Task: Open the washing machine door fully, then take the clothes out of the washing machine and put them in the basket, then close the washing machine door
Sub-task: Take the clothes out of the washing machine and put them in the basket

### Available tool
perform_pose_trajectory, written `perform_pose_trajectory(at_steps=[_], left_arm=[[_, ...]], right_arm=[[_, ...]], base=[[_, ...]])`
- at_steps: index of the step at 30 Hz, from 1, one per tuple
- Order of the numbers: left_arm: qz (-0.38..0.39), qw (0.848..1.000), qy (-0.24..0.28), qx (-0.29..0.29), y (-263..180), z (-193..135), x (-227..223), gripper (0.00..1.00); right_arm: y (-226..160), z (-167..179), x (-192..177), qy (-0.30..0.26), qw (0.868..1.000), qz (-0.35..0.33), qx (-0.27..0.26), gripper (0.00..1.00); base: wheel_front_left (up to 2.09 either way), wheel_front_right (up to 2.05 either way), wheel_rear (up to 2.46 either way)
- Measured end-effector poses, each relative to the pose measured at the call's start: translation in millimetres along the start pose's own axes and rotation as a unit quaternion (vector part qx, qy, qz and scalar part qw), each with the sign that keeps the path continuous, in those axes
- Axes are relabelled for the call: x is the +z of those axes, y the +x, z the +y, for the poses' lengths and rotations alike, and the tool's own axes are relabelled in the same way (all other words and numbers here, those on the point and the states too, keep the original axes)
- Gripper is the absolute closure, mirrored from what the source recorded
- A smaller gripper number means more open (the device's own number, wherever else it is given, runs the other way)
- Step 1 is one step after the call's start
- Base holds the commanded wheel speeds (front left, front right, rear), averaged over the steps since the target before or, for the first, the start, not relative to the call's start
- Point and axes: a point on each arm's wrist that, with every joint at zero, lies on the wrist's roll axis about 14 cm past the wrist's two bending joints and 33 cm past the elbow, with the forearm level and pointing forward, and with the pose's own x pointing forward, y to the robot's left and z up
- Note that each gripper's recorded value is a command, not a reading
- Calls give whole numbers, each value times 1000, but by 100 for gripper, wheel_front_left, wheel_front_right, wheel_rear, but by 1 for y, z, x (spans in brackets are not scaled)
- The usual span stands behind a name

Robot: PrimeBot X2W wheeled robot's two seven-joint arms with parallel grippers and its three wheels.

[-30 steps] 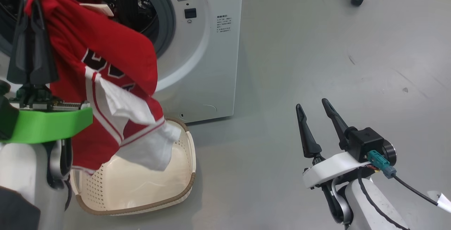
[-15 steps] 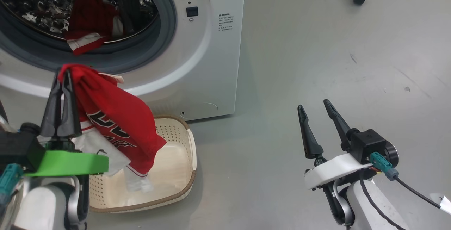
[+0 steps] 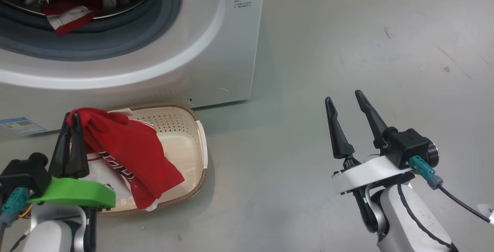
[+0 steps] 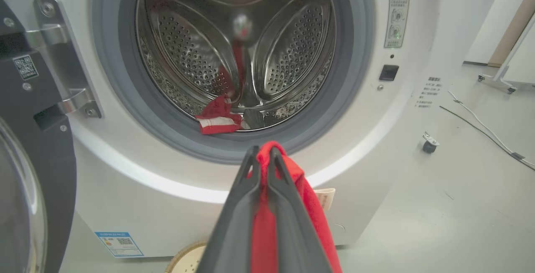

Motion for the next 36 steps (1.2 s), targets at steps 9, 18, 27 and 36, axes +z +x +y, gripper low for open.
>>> perform_pose_trajectory(at_steps=[9, 18, 27, 36], left_arm=[[54, 998, -1, 22, 30, 21, -47, 100], [118, 993, 1, 30, 58, 36, -107, 100], [207, 977, -23, 47, 61, 44, -181, 100], [304, 949, -42, 71, 40, 55, -255, 100]], right_arm=[[20, -9, -9, -1, 1000, 6, -6, 0], [38, -23, -27, 0, 1000, 21, -21, 0], [52, -38, -46, -5, 999, 37, -38, 0], [61, -45, -68, -3, 997, 58, -43, 0]], base=[[0, 0, 0], [0, 0, 0], [0, 0, 0], [0, 0, 0]])
